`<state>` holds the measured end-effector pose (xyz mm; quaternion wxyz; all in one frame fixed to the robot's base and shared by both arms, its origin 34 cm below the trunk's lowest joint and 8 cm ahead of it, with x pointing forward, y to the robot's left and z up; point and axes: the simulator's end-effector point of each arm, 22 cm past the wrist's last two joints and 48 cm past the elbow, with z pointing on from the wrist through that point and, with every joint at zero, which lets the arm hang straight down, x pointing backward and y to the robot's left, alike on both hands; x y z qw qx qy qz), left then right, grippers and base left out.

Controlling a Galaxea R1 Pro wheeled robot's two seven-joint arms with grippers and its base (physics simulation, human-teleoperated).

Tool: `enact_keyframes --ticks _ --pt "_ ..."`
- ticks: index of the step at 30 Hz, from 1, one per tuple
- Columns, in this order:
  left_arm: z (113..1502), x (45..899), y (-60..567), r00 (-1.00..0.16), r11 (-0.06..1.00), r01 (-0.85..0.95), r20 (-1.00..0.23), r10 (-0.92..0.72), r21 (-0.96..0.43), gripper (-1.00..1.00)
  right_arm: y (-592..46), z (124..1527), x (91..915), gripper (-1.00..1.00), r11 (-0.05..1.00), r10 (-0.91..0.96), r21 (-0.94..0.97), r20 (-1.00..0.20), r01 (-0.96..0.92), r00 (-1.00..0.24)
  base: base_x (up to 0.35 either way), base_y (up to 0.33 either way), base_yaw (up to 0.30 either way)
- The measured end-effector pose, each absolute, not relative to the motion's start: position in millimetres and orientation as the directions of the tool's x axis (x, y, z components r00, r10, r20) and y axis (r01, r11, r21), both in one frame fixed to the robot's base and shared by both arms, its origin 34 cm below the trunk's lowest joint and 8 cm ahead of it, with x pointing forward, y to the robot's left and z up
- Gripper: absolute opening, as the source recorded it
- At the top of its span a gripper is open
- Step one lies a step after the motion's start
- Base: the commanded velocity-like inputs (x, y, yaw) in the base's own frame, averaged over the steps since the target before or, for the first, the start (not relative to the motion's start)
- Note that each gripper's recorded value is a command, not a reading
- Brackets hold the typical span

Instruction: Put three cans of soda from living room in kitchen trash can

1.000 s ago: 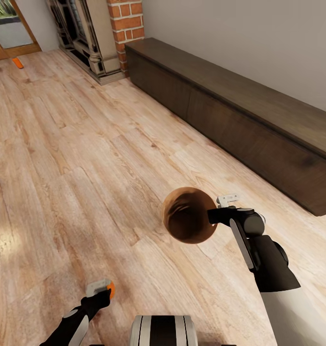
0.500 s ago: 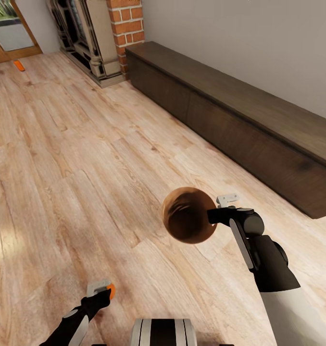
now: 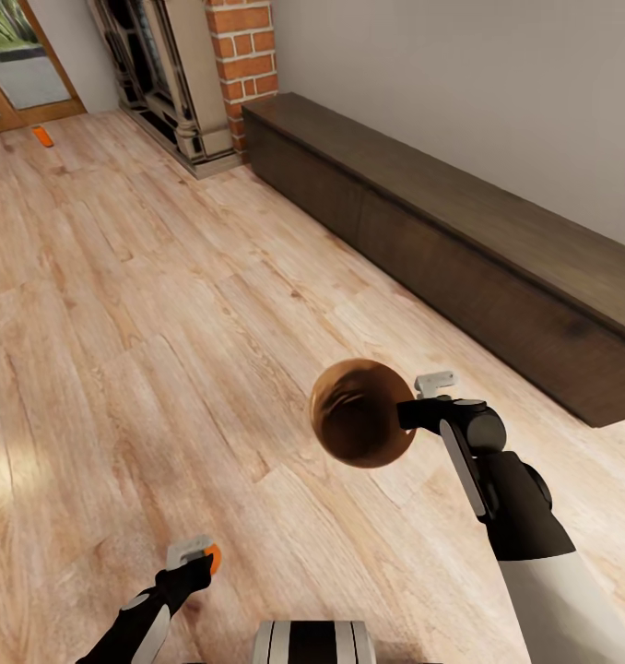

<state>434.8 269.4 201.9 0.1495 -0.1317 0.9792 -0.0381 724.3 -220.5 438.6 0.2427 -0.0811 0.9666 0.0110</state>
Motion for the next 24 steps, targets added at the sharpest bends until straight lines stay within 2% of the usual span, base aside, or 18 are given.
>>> enact_keyframes --ticks 24 --pt "265.6 461.2 269.4 -0.909 0.962 -0.242 -0.319 -0.269 -0.124 -1.00 -219.3 513.0 740.8 -1.00 0.987 -0.151 -0.021 -0.504 -0.162 -0.850 0.000 0.000 0.000"
